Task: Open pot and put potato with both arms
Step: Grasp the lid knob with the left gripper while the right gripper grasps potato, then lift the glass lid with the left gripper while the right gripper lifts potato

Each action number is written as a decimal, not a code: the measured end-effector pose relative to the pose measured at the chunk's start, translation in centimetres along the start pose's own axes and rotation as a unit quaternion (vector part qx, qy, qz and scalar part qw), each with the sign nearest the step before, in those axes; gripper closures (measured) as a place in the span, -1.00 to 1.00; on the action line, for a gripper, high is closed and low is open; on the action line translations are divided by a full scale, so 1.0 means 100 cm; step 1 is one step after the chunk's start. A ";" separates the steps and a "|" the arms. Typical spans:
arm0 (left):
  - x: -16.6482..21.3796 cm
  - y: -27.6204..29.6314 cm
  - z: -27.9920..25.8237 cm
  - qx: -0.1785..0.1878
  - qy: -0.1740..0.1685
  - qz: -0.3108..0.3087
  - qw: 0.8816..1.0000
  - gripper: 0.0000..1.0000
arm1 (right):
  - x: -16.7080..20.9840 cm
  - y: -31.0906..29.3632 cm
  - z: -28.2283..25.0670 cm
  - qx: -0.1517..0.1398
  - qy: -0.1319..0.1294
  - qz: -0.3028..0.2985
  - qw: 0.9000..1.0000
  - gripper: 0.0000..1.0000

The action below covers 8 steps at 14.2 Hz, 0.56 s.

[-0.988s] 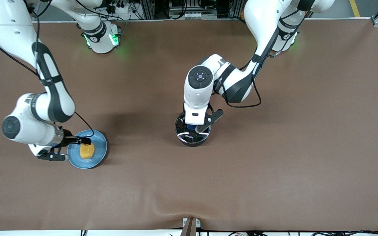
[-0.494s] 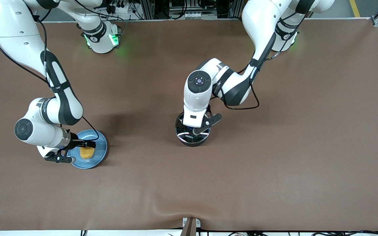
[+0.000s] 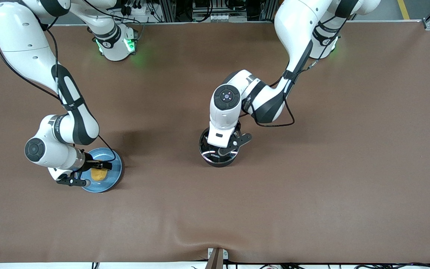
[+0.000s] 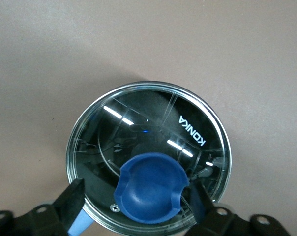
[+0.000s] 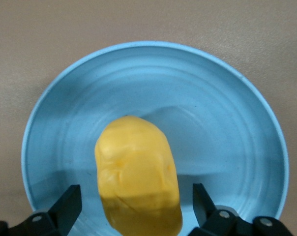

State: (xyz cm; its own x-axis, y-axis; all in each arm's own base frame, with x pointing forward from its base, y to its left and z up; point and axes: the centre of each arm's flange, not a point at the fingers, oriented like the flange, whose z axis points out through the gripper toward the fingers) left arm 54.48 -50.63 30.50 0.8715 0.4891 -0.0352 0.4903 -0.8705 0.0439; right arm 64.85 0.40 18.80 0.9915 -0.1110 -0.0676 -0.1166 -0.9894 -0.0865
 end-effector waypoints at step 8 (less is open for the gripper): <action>0.001 0.003 0.002 -0.011 0.004 0.013 1.000 -0.73 | 0.004 -0.004 -0.021 0.002 0.004 -0.004 1.000 0.00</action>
State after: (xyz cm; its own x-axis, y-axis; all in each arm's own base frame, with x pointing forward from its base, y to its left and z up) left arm 54.68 -50.83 30.28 0.8839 0.4670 -0.0258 0.4676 -0.8815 0.0662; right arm 65.45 0.56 20.95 0.9929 -0.1034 -0.0590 -0.1085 -0.9900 -0.0903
